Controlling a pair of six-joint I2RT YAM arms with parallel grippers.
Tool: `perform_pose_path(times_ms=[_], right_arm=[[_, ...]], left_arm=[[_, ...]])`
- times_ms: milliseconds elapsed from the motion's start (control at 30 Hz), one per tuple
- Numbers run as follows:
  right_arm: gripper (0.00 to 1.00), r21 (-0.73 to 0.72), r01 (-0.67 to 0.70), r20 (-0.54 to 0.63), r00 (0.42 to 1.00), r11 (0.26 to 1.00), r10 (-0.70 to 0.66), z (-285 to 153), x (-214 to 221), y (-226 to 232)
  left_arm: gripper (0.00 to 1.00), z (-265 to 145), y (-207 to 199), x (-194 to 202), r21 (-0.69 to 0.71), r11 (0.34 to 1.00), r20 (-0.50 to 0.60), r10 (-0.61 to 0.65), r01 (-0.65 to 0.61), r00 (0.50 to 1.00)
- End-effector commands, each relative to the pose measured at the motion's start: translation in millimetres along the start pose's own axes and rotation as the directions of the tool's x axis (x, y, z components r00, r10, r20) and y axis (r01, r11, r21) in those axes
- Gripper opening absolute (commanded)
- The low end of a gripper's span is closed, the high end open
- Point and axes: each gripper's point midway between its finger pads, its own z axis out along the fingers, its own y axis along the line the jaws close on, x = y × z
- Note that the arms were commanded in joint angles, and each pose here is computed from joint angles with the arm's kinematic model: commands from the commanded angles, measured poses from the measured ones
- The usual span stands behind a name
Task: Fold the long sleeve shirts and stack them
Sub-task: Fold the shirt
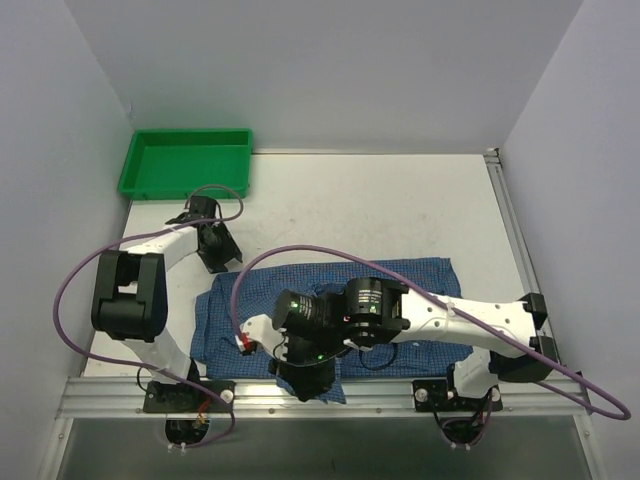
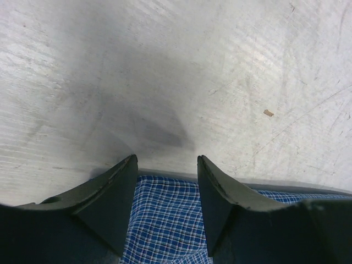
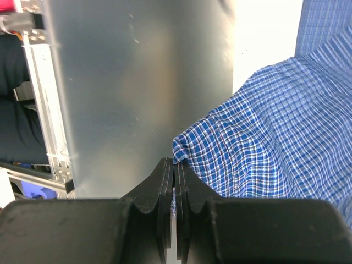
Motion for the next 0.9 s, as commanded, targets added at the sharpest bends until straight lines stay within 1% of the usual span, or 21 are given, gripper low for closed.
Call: perform_pose_path(times_ms=[0, 100, 133, 200, 267, 300, 367, 400, 467, 500, 533, 567, 600, 633, 700, 733, 800, 833, 867], right_arm=[[0.00, -0.048, 0.031, -0.004, 1.000, 0.998, -0.031, 5.6, -13.1, 15.3], [0.00, 0.017, 0.025, 0.044, 0.999, 1.000, -0.026, 3.7, -33.5, 3.2], [0.00, 0.033, 0.019, 0.061, 0.998, 0.999, -0.021, 1.4, -40.7, -1.3], [0.00, 0.077, -0.037, 0.098, 0.995, 0.996, 0.029, -3.5, -51.2, -21.7], [0.00, 0.109, -0.132, 0.127, 0.985, 0.985, 0.118, -6.0, -55.4, -40.9], [0.00, 0.132, -0.203, 0.171, 0.969, 0.970, 0.179, -12.0, -61.5, -63.4], [0.00, 0.159, -0.299, 0.235, 0.937, 0.941, 0.258, -20.9, -62.8, -88.9], [0.00, 0.186, -0.391, 0.285, 0.899, 0.901, 0.332, -24.5, -57.6, -118.1], [0.00, 0.214, -0.499, 0.335, 0.845, 0.840, 0.416, -28.9, -47.3, -152.4], [0.00, 0.231, -0.600, 0.359, 0.784, 0.766, 0.506, -27.2, -30.0, -182.8], [0.07, 0.233, -0.633, 0.373, 0.759, 0.738, 0.533, -27.8, -23.1, -193.4], [0.16, 0.234, -0.652, 0.370, 0.746, 0.721, 0.554, -23.6, -14.9, -200.6], [0.31, 0.241, -0.665, 0.358, 0.738, 0.707, 0.572, -16.9, -4.0, -207.9], [0.37, 0.263, -0.674, 0.357, 0.732, 0.690, 0.580, -15.6, 4.5, -215.6], [0.43, 0.301, -0.680, 0.366, 0.729, 0.668, 0.578, -16.1, 15.3, -225.1], [0.44, 0.362, -0.708, 0.394, 0.706, 0.606, 0.589, -22.4, 33.9, -241.1], [0.45, 0.404, -0.750, 0.442, 0.661, 0.524, 0.606, -32.9, 52.8, -258.7], [0.45, 0.427, -0.790, 0.490, 0.612, 0.441, 0.621, -45.9, 74.5, -274.4], [0.44, 0.439, -0.809, 0.519, 0.584, 0.391, 0.625, -51.7, 86.6, -282.4]], left_arm=[[0.57, -4.5, 1.7, -11.5, 0.001, 1.000, 0.022, 0.015, -0.015, 1.000], [0.57, -25.7, -1.5, -24.1, 0.035, 0.999, 0.087, 0.024, -0.027, 0.996], [0.59, -40.1, -4.7, -29.6, 0.057, 0.997, 0.128, 0.038, -0.046, 0.991], [0.62, -55.5, -3.4, -32.5, 0.064, 0.997, 0.167, 0.042, -0.053, 0.985], [0.67, -74.8, 0.8, -27.8, 0.086, 0.995, 0.215, 0.032, -0.051, 0.976], [0.68, -80.3, 3.7, -25.8, 0.089, 0.995, 0.231, 0.028, -0.049, 0.973], [0.74, -92.6, 13.2, -16.9, 0.100, 0.994, 0.256, 0.013, -0.040, 0.967], [0.76, -95.7, 16.3, -13.9, 0.102, 0.994, 0.262, 0.010, -0.038, 0.965], [0.78, -105.2, 20.2, -9.5, 0.112, 0.992, 0.288, 0.023, -0.057, 0.957], [0.78, -107.0, 21.0, -7.4, 0.114, 0.991, 0.291, 0.031, -0.067, 0.956], [0.79, -112.5, 18.8, -5.8, 0.133, 0.987, 0.302, 0.047, -0.091, 0.952], [0.79, -113.9, 17.9, -4.4, 0.143, 0.984, 0.303, 0.055, -0.103, 0.952], [0.79, -115.2, 16.6, -3.0, 0.152, 0.981, 0.305, 0.069, -0.120, 0.950], [0.79, -116.4, 15.3, -0.8, 0.158, 0.976, 0.306, 0.094, -0.148, 0.947], [0.80, -116.2, 11.2, 5.5, 0.186, 0.967, 0.287, 0.117, -0.174, 0.951], [0.80, -115.1, 9.4, 8.8, 0.194, 0.965, 0.277, 0.121, -0.179, 0.953], [0.80, -114.7, 3.2, 13.9, 0.223, 0.957, 0.256, 0.124, -0.184, 0.959], [0.80, -111.8, 0.8, 17.6, 0.232, 0.957, 0.235, 0.121, -0.176, 0.965], [0.80, -111.3, -2.9, 22.1, 0.254, 0.952, 0.214, 0.117, -0.171, 0.970]])
